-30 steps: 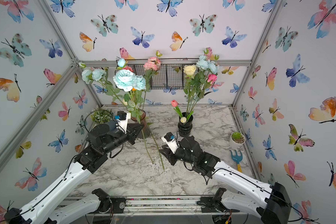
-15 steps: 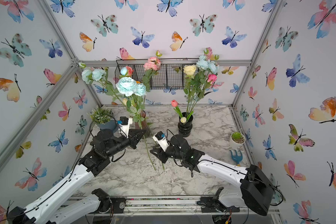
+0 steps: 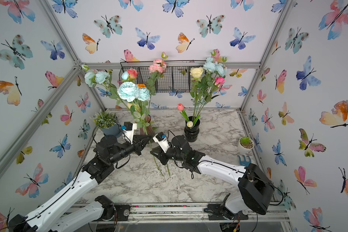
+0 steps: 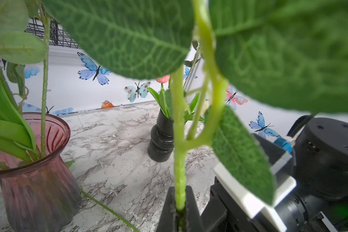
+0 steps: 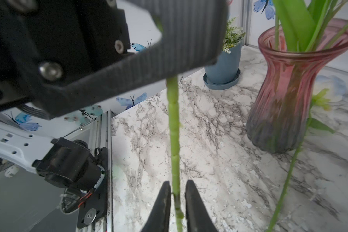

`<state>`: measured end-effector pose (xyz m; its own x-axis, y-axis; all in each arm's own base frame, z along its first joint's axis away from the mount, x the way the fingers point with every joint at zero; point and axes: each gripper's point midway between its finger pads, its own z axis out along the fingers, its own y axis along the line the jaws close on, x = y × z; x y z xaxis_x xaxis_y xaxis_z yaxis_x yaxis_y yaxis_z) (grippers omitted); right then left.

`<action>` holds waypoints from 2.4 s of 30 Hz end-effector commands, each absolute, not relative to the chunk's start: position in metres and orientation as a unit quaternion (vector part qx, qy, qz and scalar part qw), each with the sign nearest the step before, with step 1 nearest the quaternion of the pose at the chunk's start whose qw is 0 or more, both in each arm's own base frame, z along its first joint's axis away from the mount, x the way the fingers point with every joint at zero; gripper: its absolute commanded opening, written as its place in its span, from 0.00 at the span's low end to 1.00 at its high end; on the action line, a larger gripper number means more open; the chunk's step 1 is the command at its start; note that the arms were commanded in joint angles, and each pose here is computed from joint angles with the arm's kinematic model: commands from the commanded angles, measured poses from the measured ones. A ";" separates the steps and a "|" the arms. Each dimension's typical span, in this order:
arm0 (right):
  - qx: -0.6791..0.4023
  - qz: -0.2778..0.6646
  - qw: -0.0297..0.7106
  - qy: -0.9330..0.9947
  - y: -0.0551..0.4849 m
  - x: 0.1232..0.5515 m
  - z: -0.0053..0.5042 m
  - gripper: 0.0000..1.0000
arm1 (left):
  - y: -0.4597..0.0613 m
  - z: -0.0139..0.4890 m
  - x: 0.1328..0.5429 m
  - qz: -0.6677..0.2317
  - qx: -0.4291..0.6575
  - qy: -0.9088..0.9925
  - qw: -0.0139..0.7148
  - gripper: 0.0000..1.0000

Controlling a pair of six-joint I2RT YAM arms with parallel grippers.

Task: Pick out blue flowers from the vase
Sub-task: Place the flower at the center of the board.

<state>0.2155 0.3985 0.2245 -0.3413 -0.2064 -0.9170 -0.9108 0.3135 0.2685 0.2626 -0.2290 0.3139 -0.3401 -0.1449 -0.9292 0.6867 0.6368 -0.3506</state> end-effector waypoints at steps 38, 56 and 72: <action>-0.324 0.302 0.312 0.841 0.302 0.185 0.162 0.02 | -0.176 0.323 0.261 -0.290 0.132 0.716 0.621 0.65; -0.287 0.232 0.244 0.897 0.277 0.212 0.089 0.02 | -0.163 0.294 0.282 -0.285 0.105 0.737 0.604 0.63; -0.241 0.240 0.248 0.907 0.289 0.274 0.079 0.01 | -0.121 0.269 0.293 -0.304 0.045 0.737 0.602 0.61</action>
